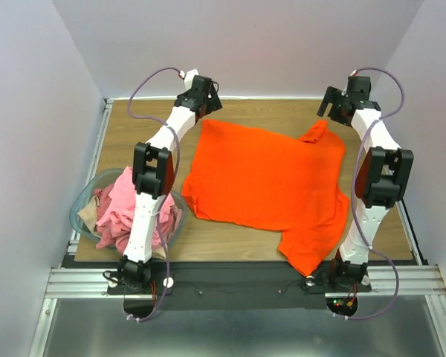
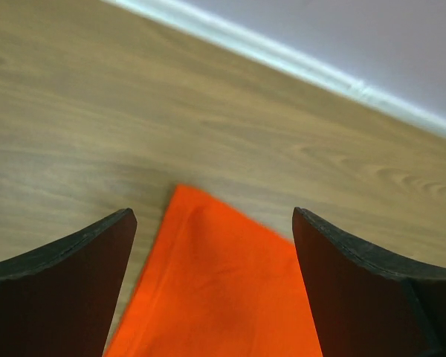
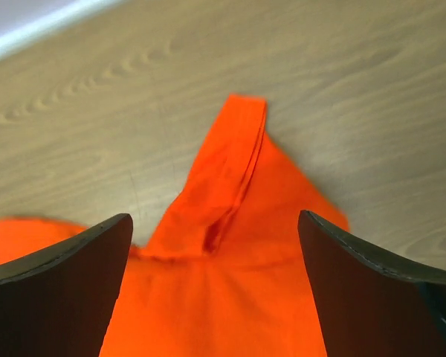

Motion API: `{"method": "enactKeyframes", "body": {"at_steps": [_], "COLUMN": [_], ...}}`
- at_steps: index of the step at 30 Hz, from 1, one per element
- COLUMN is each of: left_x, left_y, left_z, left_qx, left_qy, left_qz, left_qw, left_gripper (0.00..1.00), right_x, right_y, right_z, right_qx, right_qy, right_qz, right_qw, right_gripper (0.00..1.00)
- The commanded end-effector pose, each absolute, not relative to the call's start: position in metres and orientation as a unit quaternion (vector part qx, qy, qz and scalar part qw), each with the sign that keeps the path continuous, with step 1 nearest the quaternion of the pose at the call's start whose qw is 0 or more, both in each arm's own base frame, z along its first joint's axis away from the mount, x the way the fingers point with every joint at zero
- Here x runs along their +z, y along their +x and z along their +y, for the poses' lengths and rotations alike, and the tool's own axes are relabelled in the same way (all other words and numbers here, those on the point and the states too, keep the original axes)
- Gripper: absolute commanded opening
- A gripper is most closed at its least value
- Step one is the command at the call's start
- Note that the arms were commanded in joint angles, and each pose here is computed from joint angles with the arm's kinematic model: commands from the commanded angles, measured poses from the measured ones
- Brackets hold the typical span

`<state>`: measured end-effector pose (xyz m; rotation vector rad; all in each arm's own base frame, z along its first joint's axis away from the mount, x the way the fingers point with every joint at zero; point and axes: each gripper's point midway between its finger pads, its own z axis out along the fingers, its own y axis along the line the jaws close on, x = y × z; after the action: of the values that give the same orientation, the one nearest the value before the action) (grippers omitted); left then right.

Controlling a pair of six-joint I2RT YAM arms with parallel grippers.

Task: Fold and stack the t-shirts
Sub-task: Flatten the tshirt out

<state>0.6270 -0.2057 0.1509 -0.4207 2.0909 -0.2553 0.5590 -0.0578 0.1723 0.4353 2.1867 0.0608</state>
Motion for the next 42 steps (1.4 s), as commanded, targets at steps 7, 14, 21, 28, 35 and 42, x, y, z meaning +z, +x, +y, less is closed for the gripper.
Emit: {"method": "enactKeyframes", "body": {"at_steps": [7, 14, 21, 28, 35, 42], "left_x": [0.295, 0.24, 0.178, 0.138, 0.086, 0.052], "left_y": [0.543, 0.48, 0.421, 0.405, 0.425, 0.474], "left_z": [-0.188, -0.191, -0.216, -0.229, -0.245, -0.257], "left_qx": [-0.173, -0.175, -0.195, -0.212, -0.188, -0.157], "left_qy": [-0.163, -0.158, -0.129, -0.113, -0.089, -0.083], "left_qz": [0.79, 0.825, 0.851, 0.863, 0.891, 0.906], "left_qw": [0.565, 0.513, 0.471, 0.445, 0.403, 0.383], "left_gripper": [0.99, 0.98, 0.98, 0.98, 0.98, 0.98], "right_x": [0.236, 0.16, 0.119, 0.064, 0.035, 0.029], "right_y": [0.494, 0.396, 0.34, 0.344, 0.394, 0.467], "right_z": [-0.044, -0.034, -0.011, -0.01, -0.037, -0.07], "right_qx": [0.059, 0.058, 0.094, 0.084, 0.023, -0.003], "right_qy": [0.213, 0.277, 0.265, 0.28, 0.312, 0.338], "right_qz": [0.846, 0.869, 0.89, 0.914, 0.911, 0.895], "right_qw": [0.485, 0.406, 0.359, 0.281, 0.268, 0.292], "right_gripper": [1.0, 1.0, 1.0, 1.0, 1.0, 1.0]}}
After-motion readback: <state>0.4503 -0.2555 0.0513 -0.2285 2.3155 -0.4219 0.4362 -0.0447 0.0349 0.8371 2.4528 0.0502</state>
